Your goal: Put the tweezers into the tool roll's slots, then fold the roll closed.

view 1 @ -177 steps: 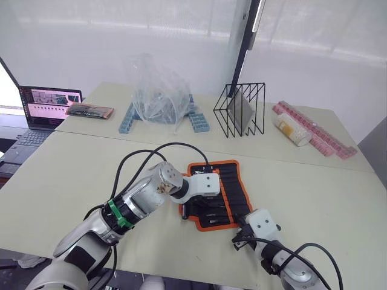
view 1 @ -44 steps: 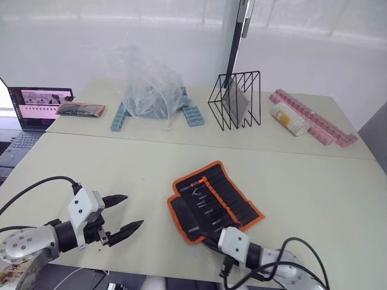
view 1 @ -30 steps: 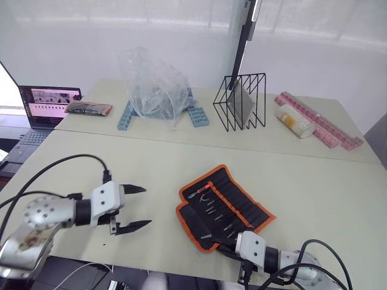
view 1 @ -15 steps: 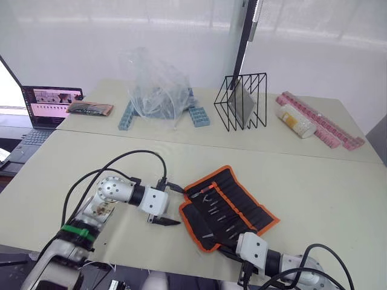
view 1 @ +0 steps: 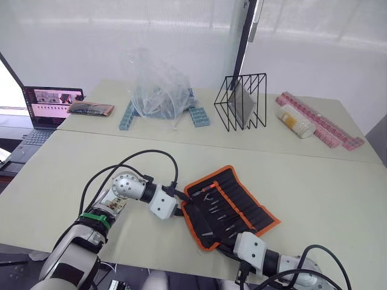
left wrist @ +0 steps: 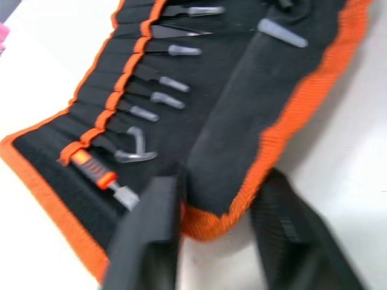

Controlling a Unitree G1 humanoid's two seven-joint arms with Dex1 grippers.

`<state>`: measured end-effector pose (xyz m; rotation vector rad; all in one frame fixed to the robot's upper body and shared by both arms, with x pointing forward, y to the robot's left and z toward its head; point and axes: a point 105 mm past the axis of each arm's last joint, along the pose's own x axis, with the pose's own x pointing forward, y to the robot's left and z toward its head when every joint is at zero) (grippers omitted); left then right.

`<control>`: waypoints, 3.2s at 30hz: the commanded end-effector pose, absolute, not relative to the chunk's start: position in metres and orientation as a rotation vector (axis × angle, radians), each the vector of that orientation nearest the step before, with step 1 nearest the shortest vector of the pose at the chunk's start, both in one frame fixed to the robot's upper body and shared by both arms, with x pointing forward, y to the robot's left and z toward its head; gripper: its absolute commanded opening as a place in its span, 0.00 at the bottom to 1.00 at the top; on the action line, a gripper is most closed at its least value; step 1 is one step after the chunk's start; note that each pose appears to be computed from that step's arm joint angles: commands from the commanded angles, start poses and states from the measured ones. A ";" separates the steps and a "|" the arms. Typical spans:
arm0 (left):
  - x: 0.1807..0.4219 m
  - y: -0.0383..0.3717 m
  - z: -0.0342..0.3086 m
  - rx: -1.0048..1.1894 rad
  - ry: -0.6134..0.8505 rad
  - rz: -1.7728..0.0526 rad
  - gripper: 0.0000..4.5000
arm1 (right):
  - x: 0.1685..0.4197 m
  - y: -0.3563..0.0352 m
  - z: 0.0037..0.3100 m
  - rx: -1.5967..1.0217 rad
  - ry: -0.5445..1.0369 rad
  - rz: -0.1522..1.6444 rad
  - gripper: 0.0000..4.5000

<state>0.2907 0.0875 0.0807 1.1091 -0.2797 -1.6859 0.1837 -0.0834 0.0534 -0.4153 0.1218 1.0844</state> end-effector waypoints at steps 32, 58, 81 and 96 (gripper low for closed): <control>0.227 0.176 0.084 0.658 0.438 -1.343 0.00 | 0.234 -0.076 0.080 -0.323 0.081 1.224 0.00; 0.292 0.157 0.097 0.332 0.495 -1.228 0.00 | 0.241 -0.098 0.074 -0.078 0.205 1.024 0.00; 0.238 0.170 0.098 0.318 0.601 -1.198 0.00 | 0.246 -0.078 0.085 -0.492 -0.029 1.151 0.60; 0.235 0.169 0.086 0.383 0.690 -1.248 0.00 | 0.226 -0.060 0.087 -0.416 0.071 1.266 0.60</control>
